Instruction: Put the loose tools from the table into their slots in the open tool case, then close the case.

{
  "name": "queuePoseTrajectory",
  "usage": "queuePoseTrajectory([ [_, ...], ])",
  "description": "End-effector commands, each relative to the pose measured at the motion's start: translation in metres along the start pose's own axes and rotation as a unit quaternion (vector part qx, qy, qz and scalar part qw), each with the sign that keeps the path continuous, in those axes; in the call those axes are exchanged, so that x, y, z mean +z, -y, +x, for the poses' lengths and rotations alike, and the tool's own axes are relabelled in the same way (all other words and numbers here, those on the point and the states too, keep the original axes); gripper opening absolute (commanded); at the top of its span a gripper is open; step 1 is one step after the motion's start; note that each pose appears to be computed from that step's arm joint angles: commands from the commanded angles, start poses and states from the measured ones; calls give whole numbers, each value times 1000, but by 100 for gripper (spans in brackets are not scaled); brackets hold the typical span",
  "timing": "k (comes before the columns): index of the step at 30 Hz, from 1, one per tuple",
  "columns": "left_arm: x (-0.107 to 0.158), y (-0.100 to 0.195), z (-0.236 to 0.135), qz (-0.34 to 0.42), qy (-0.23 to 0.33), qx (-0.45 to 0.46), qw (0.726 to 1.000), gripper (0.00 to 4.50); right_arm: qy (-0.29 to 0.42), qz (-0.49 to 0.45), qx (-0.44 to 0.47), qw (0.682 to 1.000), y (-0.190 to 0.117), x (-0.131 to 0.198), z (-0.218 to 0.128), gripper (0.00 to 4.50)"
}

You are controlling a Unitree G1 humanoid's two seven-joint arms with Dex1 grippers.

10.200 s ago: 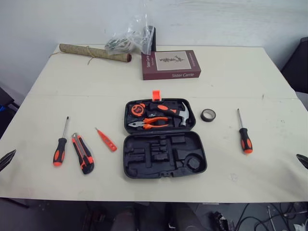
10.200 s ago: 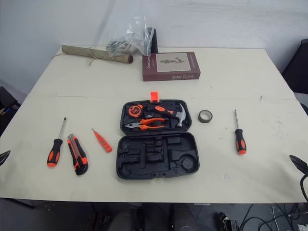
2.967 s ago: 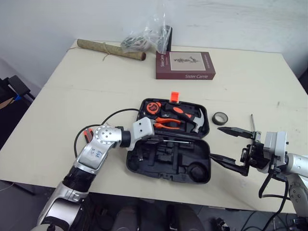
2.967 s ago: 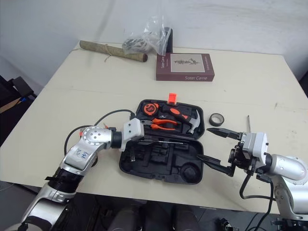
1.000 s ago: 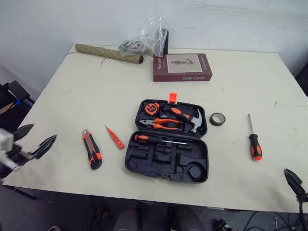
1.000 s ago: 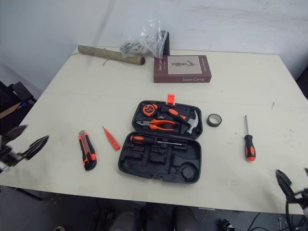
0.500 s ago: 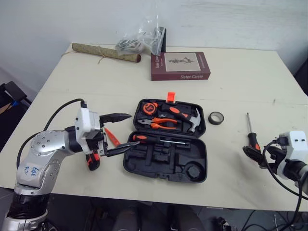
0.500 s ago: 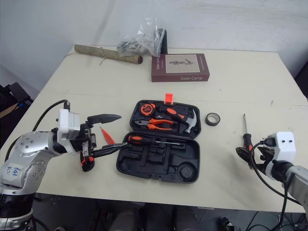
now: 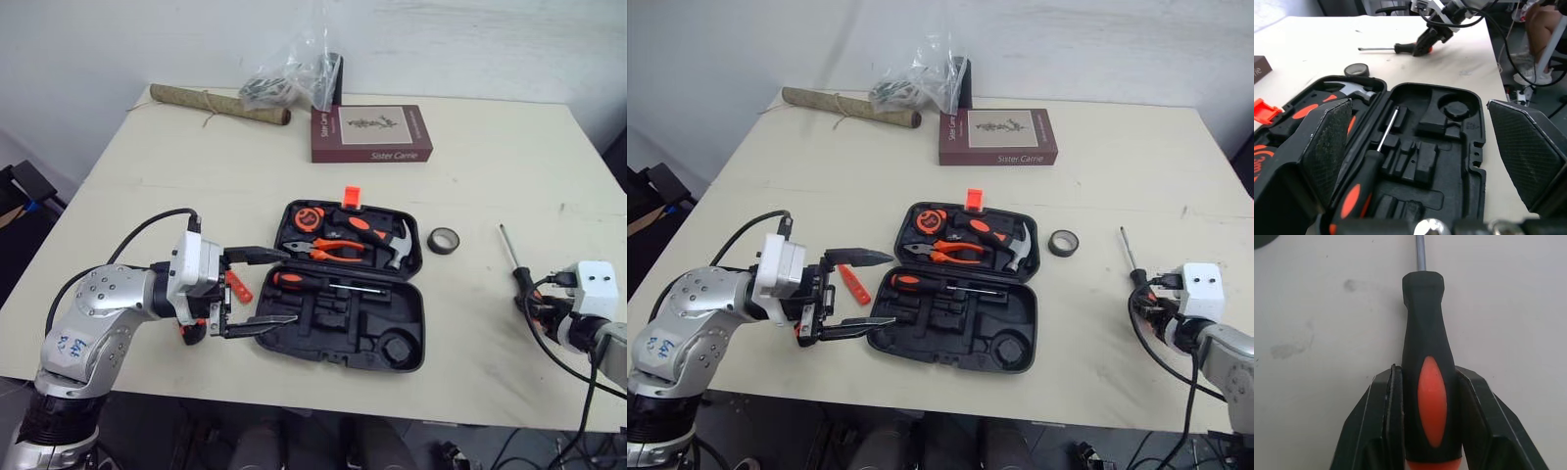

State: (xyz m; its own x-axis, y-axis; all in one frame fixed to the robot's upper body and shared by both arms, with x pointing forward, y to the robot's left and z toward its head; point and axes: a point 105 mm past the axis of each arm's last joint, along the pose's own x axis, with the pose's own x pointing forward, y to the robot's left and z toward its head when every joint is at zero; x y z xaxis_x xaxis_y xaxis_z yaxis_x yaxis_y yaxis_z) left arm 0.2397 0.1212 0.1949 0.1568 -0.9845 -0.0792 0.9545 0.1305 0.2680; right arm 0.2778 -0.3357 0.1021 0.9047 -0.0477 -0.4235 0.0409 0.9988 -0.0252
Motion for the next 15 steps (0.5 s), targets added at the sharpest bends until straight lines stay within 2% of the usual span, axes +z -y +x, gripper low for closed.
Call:
queuePoseTrajectory([
  [1,12,5,-5,6,10,-6,1000,450,169,-64,64,981,-18,60,-16,103],
  [3,11,6,-9,0,6,-2,1000,450,219,-97,164,957,-52,85,-29,103],
  [5,11,9,-12,4,9,-5,1000,450,213,-150,256,931,-86,92,-38,103],
  [9,14,16,-19,-19,25,-5,1000,450,129,-252,453,845,-157,80,-60,103],
  [12,11,16,-25,-7,7,7,1000,450,75,-315,508,798,-191,75,-64,103],
  [15,3,16,-33,7,-16,22,1000,450,18,-348,527,775,-212,68,-62,103],
])
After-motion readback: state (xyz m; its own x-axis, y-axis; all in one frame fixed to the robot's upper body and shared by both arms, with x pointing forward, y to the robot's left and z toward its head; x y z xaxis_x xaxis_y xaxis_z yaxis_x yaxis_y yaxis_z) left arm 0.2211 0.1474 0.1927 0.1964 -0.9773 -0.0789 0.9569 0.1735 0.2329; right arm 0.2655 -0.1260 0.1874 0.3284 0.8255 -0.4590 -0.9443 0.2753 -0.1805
